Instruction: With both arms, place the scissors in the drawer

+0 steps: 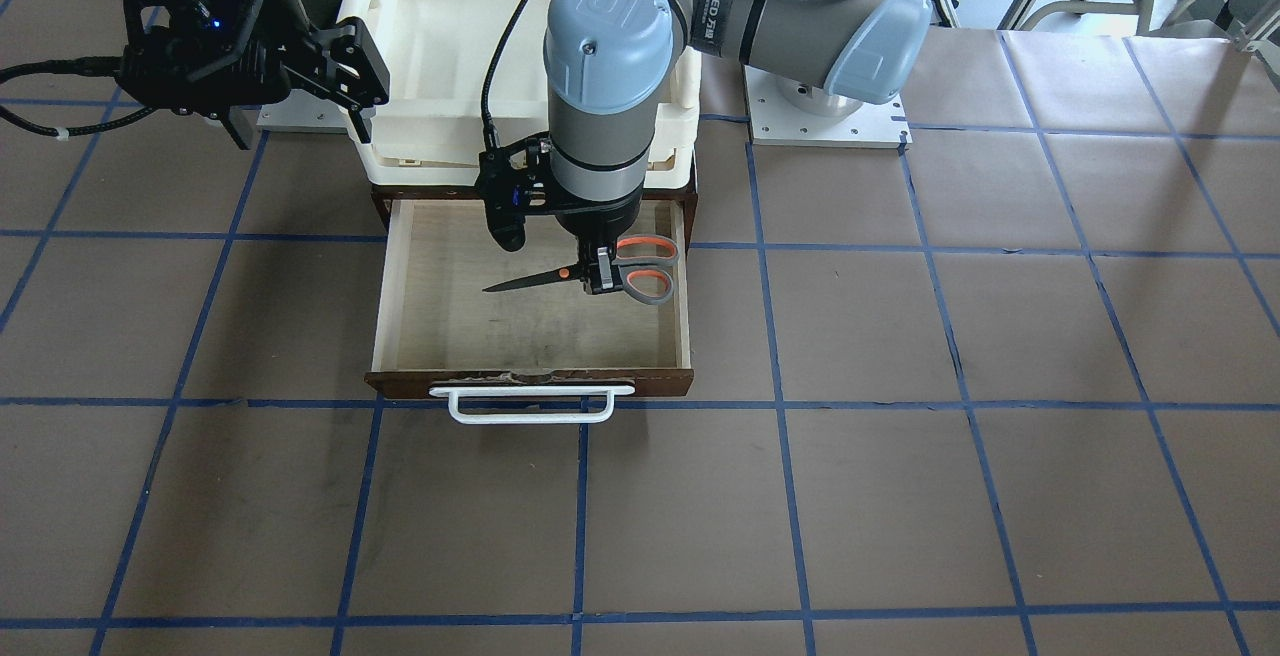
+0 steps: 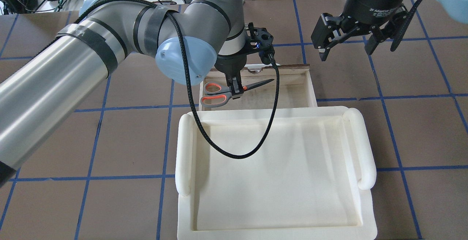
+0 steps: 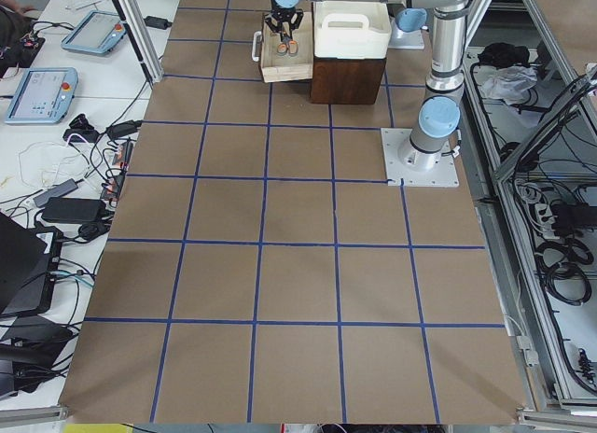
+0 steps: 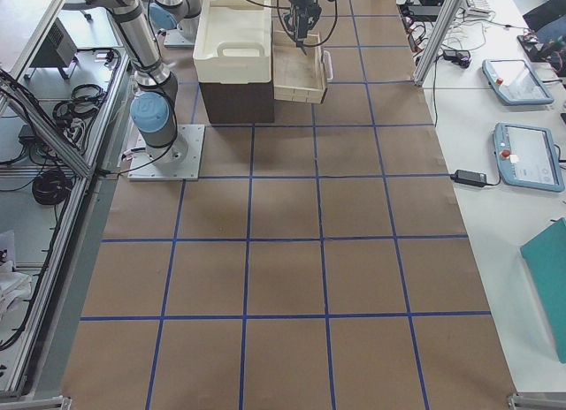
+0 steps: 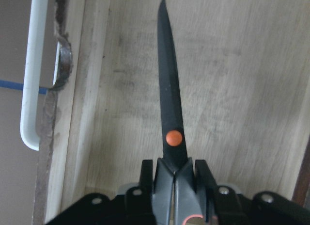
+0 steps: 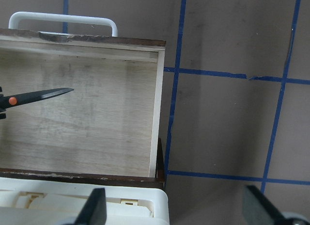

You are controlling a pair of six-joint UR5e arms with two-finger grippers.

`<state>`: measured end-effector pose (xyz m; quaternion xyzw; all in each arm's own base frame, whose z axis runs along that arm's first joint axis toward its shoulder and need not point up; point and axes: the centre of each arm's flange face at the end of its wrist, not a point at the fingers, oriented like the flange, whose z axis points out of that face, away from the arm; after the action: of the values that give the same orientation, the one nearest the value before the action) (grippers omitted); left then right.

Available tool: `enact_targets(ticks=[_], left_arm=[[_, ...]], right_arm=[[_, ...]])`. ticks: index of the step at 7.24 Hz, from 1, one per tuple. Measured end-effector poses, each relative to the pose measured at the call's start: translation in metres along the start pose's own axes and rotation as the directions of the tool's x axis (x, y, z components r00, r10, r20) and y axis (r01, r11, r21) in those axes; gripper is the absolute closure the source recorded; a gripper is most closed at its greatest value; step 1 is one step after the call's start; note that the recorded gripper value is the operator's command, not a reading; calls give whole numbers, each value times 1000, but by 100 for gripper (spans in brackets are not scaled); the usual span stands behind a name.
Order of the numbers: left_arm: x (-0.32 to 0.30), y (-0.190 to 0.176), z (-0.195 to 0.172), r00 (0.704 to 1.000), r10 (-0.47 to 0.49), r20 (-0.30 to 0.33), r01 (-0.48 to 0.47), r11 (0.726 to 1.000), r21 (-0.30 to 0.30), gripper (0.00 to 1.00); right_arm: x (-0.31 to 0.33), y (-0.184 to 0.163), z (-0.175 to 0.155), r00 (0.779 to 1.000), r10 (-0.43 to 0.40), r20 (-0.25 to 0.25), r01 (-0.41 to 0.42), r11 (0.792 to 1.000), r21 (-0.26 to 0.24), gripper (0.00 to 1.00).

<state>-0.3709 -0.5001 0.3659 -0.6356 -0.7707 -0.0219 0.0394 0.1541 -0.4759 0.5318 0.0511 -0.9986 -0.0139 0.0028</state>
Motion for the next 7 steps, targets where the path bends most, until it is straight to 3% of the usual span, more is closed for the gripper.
enact_targets(ticks=[7], left_arm=[[8,-29,45,1000,21,-18,-21,1000,-18,100]], right_arm=[[0,0,0,1000,-3,1,3,1000,3,0]])
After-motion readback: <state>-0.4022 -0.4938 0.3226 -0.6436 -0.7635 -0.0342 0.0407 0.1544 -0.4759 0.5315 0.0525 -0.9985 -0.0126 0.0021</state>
